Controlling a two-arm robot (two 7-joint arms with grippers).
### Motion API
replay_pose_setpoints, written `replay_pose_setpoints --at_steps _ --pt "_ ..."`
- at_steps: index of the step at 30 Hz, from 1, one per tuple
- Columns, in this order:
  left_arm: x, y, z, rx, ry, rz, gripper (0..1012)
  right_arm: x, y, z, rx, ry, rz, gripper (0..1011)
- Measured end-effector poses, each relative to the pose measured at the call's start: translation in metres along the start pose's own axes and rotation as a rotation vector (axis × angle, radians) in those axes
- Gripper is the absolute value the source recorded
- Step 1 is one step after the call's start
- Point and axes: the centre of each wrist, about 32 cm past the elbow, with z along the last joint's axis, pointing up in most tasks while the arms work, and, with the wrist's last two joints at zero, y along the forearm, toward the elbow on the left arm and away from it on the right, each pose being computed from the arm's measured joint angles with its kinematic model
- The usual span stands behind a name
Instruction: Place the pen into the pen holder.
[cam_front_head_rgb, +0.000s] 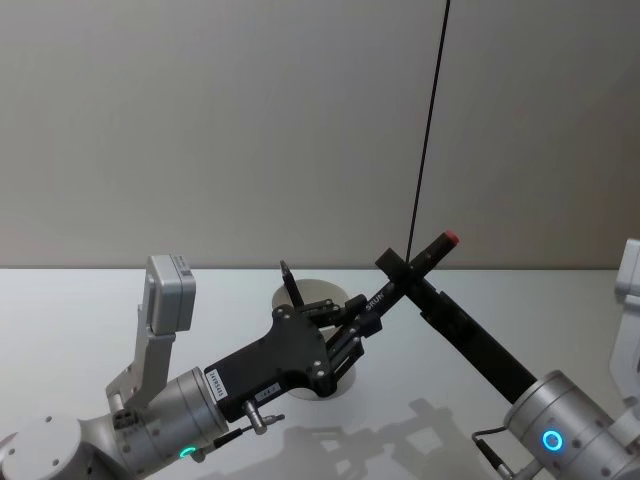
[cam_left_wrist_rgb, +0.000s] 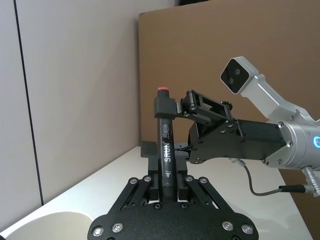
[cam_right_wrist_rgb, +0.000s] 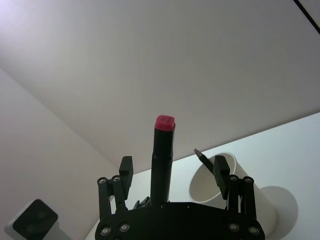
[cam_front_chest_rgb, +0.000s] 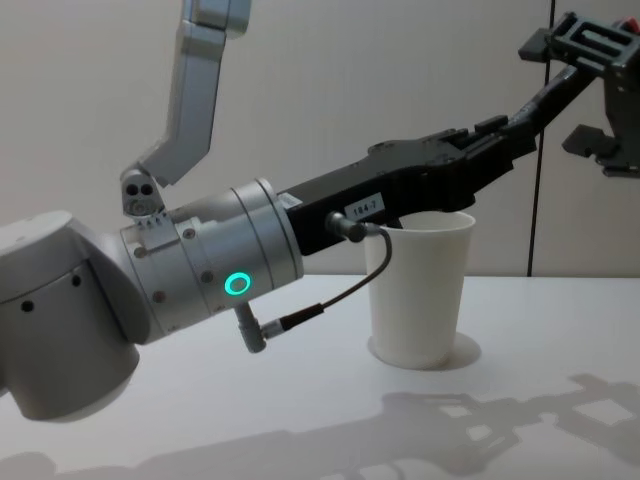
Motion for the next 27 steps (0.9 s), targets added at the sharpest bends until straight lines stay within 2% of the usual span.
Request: replay_pose_setpoints --at_steps 25,27 --pt "0.0 0.0 0.0 0.0 0.0 0.0 194 -0.0036 -0.0064 0.0043 0.008 0.01 0.05 1001" --pt "0.0 0.0 0.0 0.0 0.0 0.0 194 -0.0039 -0.0065 0.0043 0.008 0.01 0.051 972"
